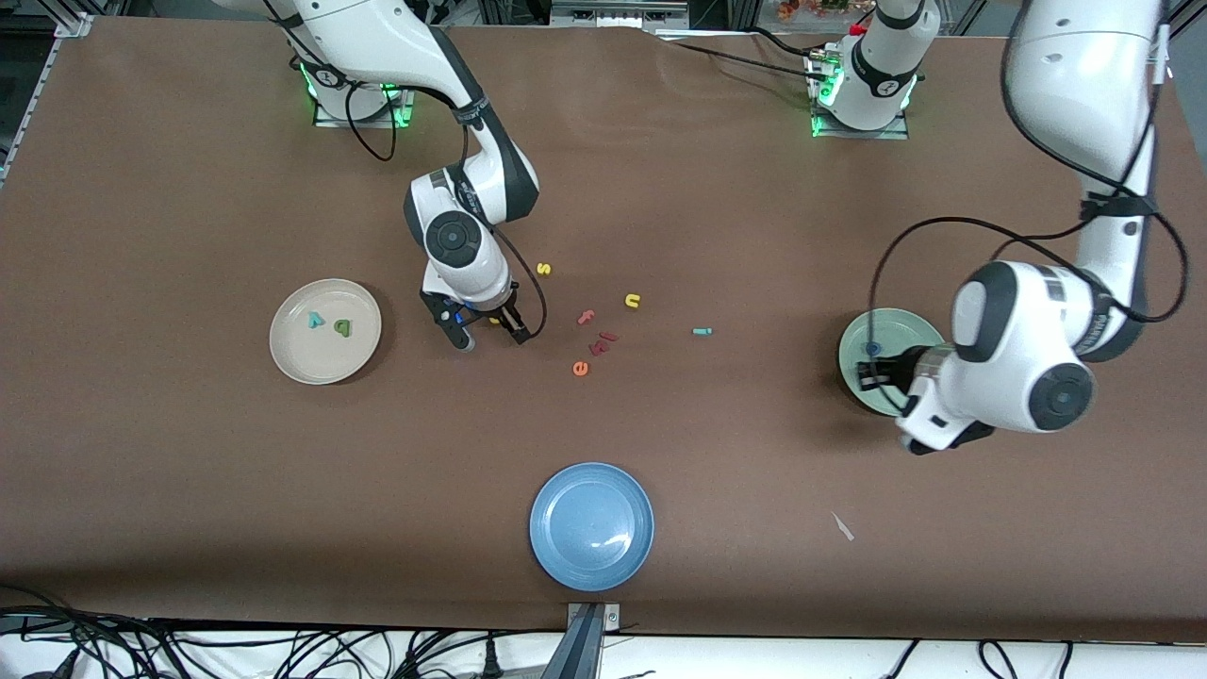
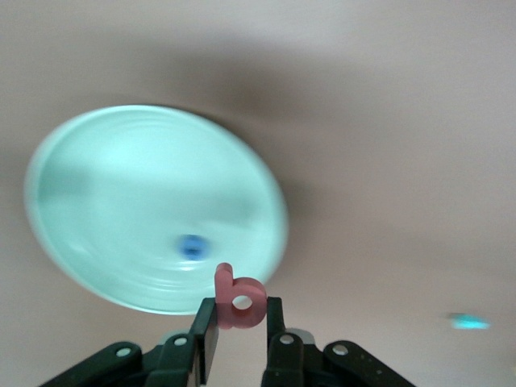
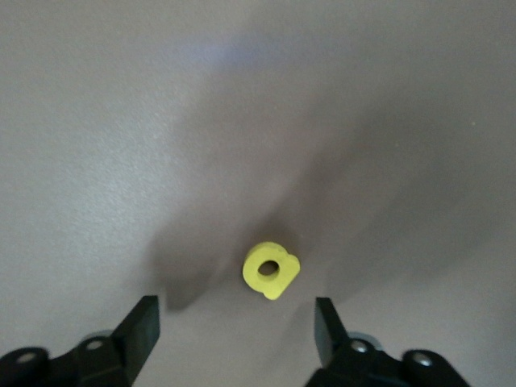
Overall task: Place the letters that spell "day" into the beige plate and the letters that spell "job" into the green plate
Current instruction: 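Drop the pink b on the green plate while the right gripper grasps the yellow letter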
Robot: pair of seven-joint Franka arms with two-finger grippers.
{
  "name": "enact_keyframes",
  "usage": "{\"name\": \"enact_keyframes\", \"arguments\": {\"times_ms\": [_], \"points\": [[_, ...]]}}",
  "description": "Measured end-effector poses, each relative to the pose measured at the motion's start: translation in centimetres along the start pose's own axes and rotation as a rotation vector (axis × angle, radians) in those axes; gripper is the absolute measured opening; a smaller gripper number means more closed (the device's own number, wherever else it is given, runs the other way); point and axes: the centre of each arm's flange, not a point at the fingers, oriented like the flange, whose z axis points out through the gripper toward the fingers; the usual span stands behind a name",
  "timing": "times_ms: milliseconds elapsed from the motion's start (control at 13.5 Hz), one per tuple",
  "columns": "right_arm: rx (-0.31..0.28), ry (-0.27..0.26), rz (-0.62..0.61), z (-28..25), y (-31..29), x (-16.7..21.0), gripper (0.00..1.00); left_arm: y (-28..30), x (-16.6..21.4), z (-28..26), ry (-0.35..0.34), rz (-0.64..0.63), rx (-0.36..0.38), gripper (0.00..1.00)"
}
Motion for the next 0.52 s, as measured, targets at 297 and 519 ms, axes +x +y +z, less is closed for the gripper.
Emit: {"name": "enact_keyframes", "arguments": {"times_ms": [297,519], "points": [[-0.002,0.002,0.006,0.1,0.1,0.2,0.75,-6.6,1.1,6.2,-0.115,0.027,-0.002,0.26],[-0.008,0.006,0.015,0.3,0.4,0.8,0.73,-7.1,1.8,11.3,-0.122,0.036,0.011,0.26]]}}
